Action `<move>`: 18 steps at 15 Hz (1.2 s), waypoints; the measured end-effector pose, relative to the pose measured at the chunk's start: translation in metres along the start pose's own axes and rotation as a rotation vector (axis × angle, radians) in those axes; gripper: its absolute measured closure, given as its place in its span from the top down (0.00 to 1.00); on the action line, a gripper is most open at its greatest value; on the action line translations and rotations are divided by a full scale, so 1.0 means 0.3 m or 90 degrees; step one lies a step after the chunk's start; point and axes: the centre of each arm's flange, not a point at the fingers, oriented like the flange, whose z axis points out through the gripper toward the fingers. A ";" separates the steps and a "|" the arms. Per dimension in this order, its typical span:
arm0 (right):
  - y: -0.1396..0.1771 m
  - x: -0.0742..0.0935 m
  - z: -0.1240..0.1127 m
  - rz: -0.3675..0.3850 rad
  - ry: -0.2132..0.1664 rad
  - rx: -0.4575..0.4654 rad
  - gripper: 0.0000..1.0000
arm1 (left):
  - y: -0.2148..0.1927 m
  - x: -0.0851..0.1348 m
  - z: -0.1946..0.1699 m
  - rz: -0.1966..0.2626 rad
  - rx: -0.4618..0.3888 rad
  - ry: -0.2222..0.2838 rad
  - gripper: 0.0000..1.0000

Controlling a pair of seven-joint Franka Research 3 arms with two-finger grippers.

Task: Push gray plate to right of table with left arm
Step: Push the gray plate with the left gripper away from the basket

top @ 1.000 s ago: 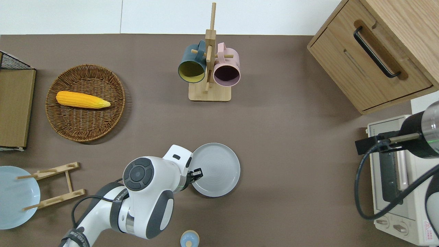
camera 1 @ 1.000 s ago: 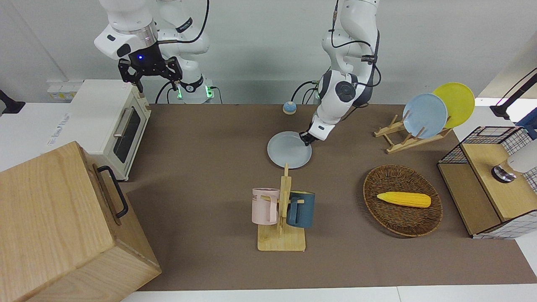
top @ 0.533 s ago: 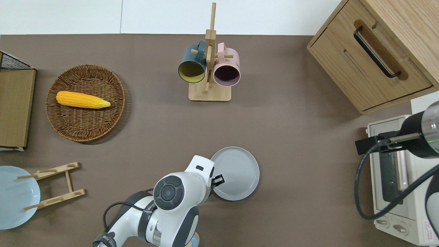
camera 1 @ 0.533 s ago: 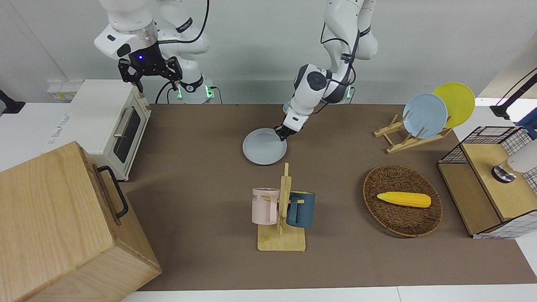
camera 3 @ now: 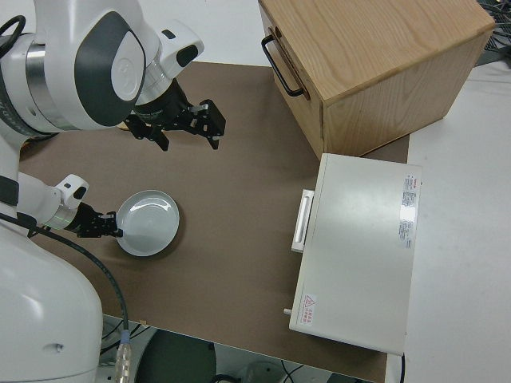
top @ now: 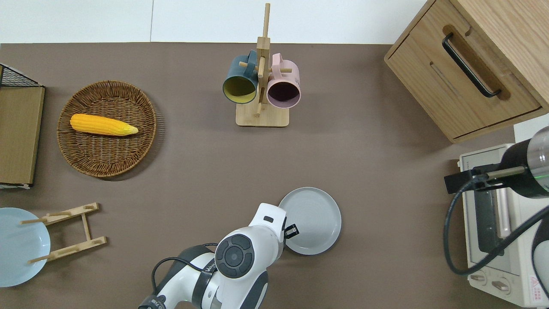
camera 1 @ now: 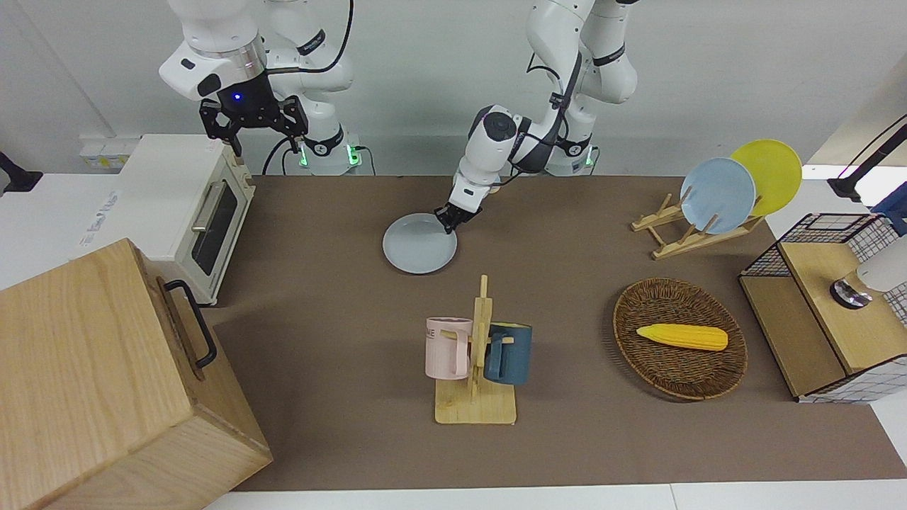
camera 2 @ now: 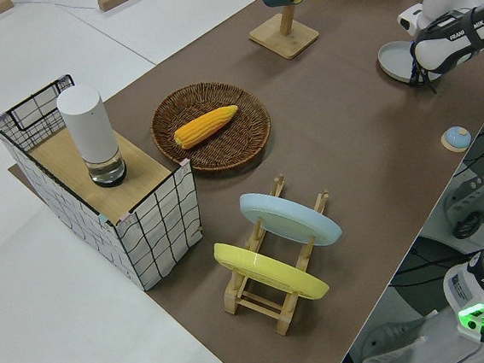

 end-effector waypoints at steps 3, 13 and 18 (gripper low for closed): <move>0.000 0.000 0.000 0.000 0.000 0.000 1.00 | 0.030 -0.033 0.008 0.004 -0.003 -0.003 0.04; 0.000 0.000 0.000 0.000 0.000 0.000 1.00 | 0.079 -0.078 0.029 0.016 -0.014 -0.003 0.27; 0.000 0.000 0.000 0.000 0.000 0.000 1.00 | 0.090 -0.072 0.018 0.050 0.001 0.009 0.81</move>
